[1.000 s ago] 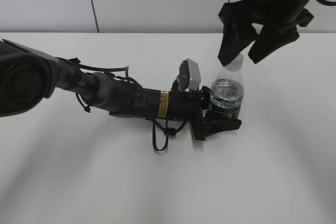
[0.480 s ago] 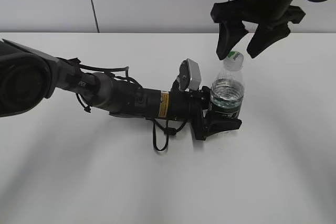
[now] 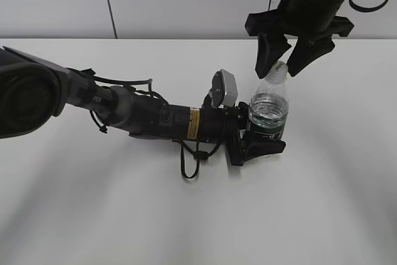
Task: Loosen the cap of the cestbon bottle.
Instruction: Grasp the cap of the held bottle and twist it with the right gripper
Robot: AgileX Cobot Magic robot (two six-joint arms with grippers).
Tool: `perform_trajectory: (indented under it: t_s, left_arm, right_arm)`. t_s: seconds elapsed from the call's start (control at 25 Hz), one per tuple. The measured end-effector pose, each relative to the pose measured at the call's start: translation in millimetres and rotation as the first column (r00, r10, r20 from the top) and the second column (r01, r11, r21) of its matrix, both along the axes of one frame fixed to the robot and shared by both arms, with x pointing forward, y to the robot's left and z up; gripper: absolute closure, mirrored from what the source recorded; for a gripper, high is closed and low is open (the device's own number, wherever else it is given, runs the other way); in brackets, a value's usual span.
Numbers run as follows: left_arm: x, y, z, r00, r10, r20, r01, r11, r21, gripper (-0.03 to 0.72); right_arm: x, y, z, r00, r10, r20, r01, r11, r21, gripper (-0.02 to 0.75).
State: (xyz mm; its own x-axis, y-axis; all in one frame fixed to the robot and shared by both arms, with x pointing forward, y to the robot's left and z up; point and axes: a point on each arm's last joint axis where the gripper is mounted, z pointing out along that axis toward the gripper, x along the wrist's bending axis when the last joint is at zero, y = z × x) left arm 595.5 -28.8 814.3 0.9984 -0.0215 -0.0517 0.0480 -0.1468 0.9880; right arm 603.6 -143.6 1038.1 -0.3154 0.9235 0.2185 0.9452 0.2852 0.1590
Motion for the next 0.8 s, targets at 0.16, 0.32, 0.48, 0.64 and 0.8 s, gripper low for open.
perform_trajectory:
  t_s: [0.16,0.32,0.48,0.64,0.8]
  left_arm:
    - [0.0,0.0,0.0,1.0,0.0,-0.001,0.0,1.0,0.0,0.184]
    - [0.0,0.0,0.0,1.0,0.0,-0.001,0.0,1.0,0.0,0.184]
    - [0.1,0.0,-0.1,1.0,0.001,-0.002,-0.001,1.0,0.001,0.184]
    - [0.2,0.0,-0.1,1.0,0.003,-0.003,-0.003,1.0,0.001,0.184]
    - [0.2,0.0,-0.1,1.0,0.002,-0.001,-0.002,1.0,0.002,0.184]
  right_arm:
    - [0.0,0.0,0.0,1.0,0.0,0.0,0.0,1.0,0.0,0.405]
    - [0.0,0.1,0.0,1.0,0.014,0.003,-0.014,1.0,0.0,0.432]
    - [0.0,0.1,0.0,0.998,0.057,0.015,-0.057,0.998,-0.004,0.432]
    - [0.0,0.1,0.0,0.983,0.179,0.046,-0.178,0.984,-0.019,0.433]
    - [-0.1,0.4,0.1,0.913,0.395,0.098,-0.392,0.919,-0.051,0.433]
